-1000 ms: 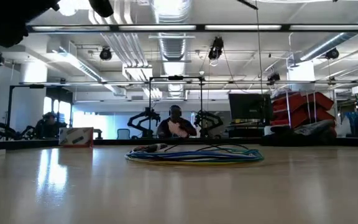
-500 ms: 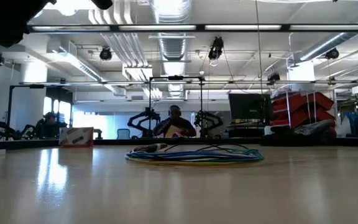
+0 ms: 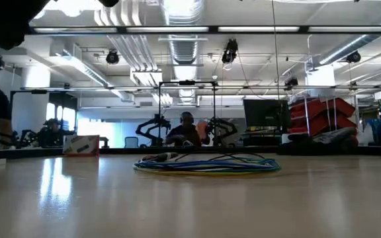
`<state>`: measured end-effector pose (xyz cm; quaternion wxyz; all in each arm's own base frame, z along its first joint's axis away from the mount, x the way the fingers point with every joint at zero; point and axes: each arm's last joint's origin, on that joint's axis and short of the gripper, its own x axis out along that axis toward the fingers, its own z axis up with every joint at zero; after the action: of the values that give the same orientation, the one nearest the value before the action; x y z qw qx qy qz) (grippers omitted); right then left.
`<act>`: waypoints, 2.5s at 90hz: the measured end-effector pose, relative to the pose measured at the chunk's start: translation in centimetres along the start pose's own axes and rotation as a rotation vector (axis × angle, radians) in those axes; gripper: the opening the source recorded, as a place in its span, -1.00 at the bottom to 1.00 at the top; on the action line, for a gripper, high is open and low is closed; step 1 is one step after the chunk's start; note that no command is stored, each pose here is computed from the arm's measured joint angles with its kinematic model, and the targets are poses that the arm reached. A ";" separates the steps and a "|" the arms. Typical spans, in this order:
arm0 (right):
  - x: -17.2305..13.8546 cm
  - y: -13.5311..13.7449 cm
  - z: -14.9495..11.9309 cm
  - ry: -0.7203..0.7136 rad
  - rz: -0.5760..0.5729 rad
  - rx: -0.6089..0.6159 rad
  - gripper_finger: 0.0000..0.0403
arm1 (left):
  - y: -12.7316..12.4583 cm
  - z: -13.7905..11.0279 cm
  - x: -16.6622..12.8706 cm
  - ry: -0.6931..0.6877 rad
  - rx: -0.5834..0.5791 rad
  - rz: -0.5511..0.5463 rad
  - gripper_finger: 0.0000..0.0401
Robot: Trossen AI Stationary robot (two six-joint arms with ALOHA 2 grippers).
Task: Ziptie cables
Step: Put a zip tie on the cables
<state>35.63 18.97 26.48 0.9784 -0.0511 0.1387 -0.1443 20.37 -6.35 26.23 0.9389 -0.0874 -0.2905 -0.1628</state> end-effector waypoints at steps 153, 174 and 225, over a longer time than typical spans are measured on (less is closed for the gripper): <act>0.1 0.0 -0.1 0.019 0.049 0.022 -0.99 | -0.4 -0.4 -0.2 0.046 0.083 -0.130 -0.96; 0.1 0.0 -0.3 0.030 0.047 0.027 -0.99 | -0.4 -0.4 -0.2 0.047 0.098 -0.134 -0.88; 0.1 -0.1 -0.5 0.047 0.047 0.034 -0.99 | -0.4 -0.2 -0.2 0.040 0.085 -0.134 -0.34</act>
<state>35.60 18.85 26.02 0.9787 -0.0279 0.1606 -0.1245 20.16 -6.70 25.95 0.9343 -0.0245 -0.2836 -0.2145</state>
